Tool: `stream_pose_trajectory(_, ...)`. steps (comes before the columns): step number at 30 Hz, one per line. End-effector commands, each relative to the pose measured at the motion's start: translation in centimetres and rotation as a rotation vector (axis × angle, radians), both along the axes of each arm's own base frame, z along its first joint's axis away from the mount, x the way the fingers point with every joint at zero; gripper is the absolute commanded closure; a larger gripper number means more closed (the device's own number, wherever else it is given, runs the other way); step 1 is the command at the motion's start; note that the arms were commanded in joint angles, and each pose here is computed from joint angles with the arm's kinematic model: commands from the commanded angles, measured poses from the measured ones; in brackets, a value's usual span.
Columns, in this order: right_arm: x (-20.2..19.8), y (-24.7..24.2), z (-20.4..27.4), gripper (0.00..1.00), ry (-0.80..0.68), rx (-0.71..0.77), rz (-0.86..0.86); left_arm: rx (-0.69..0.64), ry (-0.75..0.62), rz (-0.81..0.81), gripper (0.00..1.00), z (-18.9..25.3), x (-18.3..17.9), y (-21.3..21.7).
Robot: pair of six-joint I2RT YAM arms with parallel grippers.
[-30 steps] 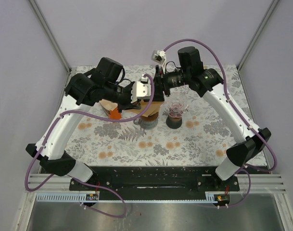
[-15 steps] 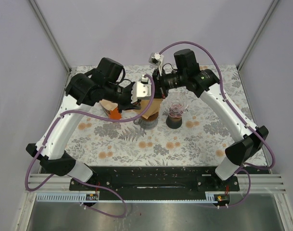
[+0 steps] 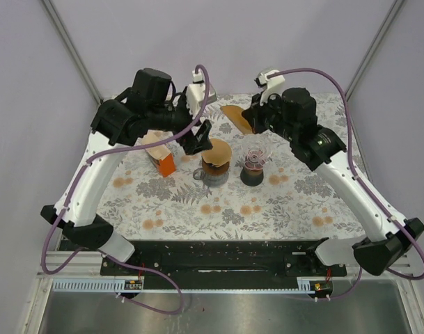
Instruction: Place the coffee filter in the dripper
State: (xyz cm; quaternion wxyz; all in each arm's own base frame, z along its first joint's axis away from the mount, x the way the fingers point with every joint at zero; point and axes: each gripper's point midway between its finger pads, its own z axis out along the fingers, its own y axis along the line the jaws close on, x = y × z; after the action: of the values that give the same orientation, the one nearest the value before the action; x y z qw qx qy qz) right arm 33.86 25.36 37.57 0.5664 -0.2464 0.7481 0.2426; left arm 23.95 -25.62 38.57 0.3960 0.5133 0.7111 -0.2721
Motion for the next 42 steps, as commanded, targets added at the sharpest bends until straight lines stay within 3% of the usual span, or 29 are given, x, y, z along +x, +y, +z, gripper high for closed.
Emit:
stream_pose_trajectory(1, 2.5, -5.2, 2.1, 1.0, -0.107, 0.091, -0.359, -0.196, 0.083, 0.328, 0.13, 2.2, 6.0, -2.2)
stream_pose_trajectory(9, 3.0, -6.3, -0.3, 1.0, -0.057, 0.13, -0.468, -0.394, 0.404, 0.411, 0.05, 1.5, 8.5, -7.5)
stream_pose_trajectory(17, 2.5, -6.2, -1.5, 1.0, -0.04, 0.124, -0.482, -0.395, 0.525, 0.538, 0.04, -2.3, 12.6, -9.9)
stream_pose_trajectory(21, 2.1, -5.8, -2.4, 1.0, -0.015, 0.127, -0.459, -0.373, 0.568, 0.564, 0.1, -4.3, 13.4, -10.6)
stream_pose_trajectory(27, 1.4, -5.7, -3.5, 1.0, 0.02, 0.145, -0.451, -0.342, 0.599, 0.562, 0.35, -5.9, 13.2, -10.8)
stream_pose_trajectory(30, 1.3, -5.6, -3.4, 1.0, 0.023, 0.161, -0.449, -0.334, 0.623, 0.556, 0.41, -6.4, 12.9, -10.9)
stream_pose_trajectory(35, 1.1, -4.6, -3.7, 1.0, 0.042, 0.173, -0.4, -0.328, 0.658, 0.547, 0.39, -7.0, 12.6, -11.2)
stream_pose_trajectory(42, 1.0, -5.6, -5.1, 1.0, 0.049, 0.132, -0.455, -0.385, 0.602, 0.599, 0.27, -4.2, 13.9, -9.3)
